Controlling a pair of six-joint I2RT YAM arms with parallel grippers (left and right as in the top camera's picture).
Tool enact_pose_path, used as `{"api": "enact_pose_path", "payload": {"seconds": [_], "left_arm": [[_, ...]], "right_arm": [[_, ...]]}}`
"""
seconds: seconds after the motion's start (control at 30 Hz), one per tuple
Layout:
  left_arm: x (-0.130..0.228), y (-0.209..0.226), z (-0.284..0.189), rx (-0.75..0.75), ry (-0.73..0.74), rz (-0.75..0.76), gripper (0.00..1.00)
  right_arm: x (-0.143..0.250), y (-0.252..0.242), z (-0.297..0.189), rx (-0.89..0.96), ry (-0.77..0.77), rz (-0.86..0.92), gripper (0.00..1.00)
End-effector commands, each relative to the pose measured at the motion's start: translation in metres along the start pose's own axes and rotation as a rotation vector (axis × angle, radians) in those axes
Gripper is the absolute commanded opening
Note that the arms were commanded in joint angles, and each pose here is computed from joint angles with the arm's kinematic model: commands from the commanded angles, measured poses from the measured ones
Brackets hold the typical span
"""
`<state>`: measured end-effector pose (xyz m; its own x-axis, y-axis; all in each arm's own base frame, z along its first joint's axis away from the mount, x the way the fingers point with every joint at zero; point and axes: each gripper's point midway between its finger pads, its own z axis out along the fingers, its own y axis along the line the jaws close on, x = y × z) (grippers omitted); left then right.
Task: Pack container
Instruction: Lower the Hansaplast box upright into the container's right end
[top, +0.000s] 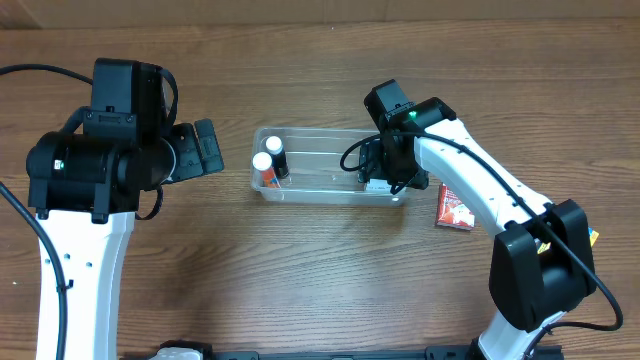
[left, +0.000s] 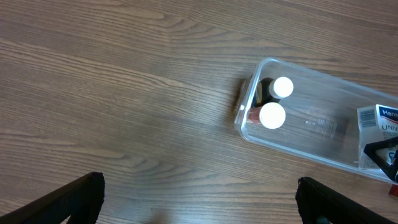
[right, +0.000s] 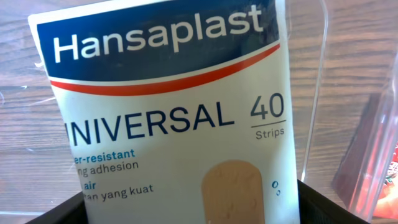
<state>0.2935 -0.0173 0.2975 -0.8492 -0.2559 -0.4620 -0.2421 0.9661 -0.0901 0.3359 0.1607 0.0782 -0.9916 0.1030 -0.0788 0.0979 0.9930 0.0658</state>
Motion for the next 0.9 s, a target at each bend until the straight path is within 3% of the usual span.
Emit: {"api": "enact_pose_path", "payload": {"seconds": [0.0, 0.1, 0.47, 0.67, 0.7, 0.87], "left_arm": [[0.001, 0.0, 0.002, 0.004, 0.009, 0.024, 1.0], [0.001, 0.0, 0.002, 0.004, 0.009, 0.024, 1.0], [0.001, 0.0, 0.002, 0.004, 0.009, 0.024, 1.0], [0.001, 0.0, 0.002, 0.002, 0.009, 0.024, 1.0], [0.001, 0.0, 0.002, 0.002, 0.008, 0.024, 1.0], [0.001, 0.0, 0.002, 0.003, 0.008, 0.024, 1.0]], "right_arm": [[-0.002, -0.001, -0.001, 0.0, -0.013, 0.007, 0.83], [-0.002, -0.001, -0.001, 0.0, -0.013, 0.007, 0.94], [-0.016, 0.004, -0.018, -0.013, -0.065, -0.005, 0.9], [-0.046, 0.001, -0.127, -0.026, -0.285, -0.011, 0.96], [-0.051, -0.007, -0.15, -0.022, -0.336, 0.009, 1.0], [-0.056, -0.077, -0.218, -0.026, -0.468, 0.198, 1.0]]}}
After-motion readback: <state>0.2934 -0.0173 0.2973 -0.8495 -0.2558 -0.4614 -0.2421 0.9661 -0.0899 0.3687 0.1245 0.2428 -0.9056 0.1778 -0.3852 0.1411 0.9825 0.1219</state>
